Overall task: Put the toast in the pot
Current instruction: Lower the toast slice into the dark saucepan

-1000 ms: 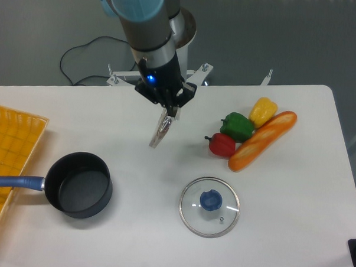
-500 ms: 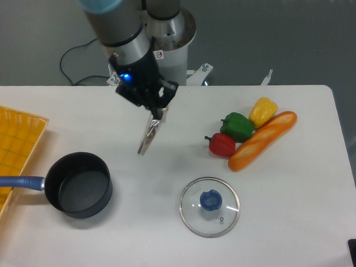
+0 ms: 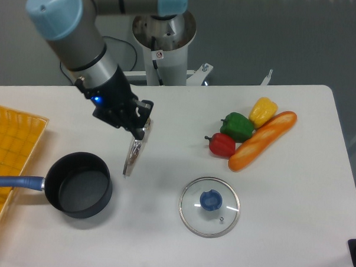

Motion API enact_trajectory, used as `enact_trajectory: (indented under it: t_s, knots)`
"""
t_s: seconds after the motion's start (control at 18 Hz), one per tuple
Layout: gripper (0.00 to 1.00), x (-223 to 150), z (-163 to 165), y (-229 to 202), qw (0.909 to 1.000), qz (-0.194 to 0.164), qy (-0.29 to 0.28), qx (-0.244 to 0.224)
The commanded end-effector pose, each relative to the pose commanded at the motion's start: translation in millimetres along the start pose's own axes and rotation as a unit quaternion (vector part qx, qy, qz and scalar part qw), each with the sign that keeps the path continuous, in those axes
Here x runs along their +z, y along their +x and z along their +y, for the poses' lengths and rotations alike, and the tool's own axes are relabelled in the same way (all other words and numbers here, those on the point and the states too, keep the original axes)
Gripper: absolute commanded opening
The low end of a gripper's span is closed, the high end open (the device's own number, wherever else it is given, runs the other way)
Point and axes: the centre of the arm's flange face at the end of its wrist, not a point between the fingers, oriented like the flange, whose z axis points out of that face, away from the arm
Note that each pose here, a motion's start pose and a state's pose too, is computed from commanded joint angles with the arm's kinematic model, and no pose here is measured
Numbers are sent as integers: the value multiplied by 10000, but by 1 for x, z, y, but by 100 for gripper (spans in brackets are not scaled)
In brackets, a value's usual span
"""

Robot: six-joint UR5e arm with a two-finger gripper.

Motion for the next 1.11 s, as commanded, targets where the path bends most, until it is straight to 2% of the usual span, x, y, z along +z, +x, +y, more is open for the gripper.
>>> enact_trajectory:
  t_s: [0.22, 0.72, 1.11]
  knots:
    - [0, -3, -1, 24, 9998, -45, -27, -176]
    - [0, -19, -6, 69, 9996, 5, 141, -248]
    - [0, -17, -22, 88, 9993, -39, 185, -312]
